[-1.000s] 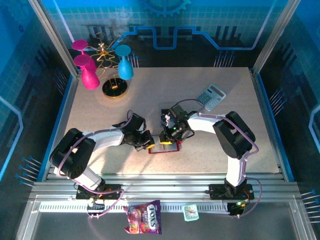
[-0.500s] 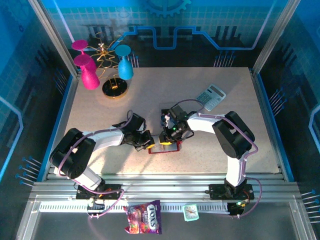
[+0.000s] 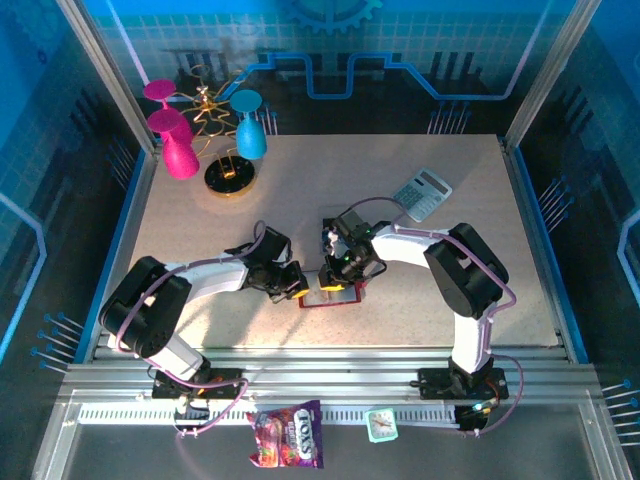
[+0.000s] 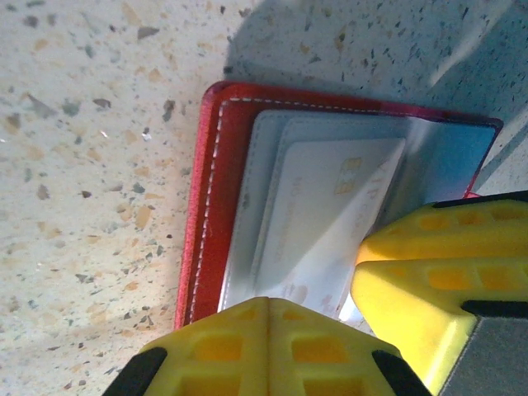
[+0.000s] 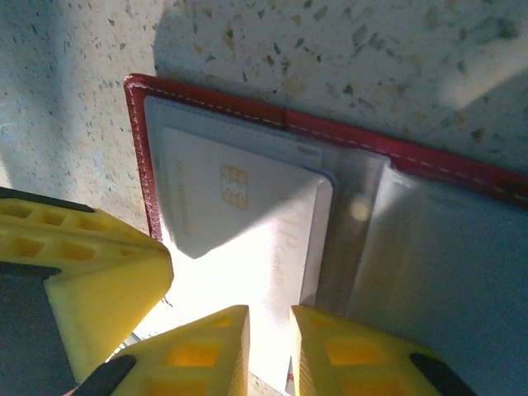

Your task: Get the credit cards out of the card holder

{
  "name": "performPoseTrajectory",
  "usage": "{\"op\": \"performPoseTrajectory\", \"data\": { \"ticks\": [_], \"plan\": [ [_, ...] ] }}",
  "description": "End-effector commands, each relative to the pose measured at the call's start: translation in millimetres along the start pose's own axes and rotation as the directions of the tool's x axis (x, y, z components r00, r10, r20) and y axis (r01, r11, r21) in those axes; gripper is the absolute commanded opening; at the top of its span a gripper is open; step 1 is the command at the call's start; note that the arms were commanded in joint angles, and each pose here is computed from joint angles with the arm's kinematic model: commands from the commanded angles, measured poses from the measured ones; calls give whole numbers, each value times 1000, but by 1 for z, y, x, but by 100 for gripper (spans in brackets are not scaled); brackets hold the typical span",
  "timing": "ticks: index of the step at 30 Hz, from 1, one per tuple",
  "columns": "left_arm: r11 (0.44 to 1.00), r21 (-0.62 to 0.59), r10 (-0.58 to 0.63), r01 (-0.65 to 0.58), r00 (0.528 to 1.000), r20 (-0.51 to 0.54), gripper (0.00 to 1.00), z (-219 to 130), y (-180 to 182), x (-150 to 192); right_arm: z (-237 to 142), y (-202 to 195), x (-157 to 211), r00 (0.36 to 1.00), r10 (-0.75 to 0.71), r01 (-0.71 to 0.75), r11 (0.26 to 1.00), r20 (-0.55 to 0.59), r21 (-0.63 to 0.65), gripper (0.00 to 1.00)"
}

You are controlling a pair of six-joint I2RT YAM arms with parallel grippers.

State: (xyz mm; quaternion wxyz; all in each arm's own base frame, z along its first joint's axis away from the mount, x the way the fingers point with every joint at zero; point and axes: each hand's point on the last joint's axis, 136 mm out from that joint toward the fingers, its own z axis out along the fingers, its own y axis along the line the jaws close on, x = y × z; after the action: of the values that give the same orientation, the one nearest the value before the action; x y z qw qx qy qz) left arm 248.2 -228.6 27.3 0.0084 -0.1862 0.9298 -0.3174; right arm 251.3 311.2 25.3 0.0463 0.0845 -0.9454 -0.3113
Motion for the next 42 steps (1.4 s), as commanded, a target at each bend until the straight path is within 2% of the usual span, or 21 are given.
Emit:
{"op": "performPoseTrajectory", "data": {
  "ticks": [1, 24, 42],
  "plan": [
    [1000, -22, 14, -14, 1000, -1, 7, 0, 3, -2, -1, -3, 5, 1000, -10, 10, 999, -15, 51, 24],
    [997, -80, -4, 3, 1000, -6, 6, 4, 21, 0, -9, -8, 6, 999, -34, 35, 991, -8, 129, 26],
    [996, -87, -2, 2, 1000, -5, 6, 4, 23, -8, -22, 7, 2, 998, -55, 53, 993, 13, 103, 29]
  ]
}}
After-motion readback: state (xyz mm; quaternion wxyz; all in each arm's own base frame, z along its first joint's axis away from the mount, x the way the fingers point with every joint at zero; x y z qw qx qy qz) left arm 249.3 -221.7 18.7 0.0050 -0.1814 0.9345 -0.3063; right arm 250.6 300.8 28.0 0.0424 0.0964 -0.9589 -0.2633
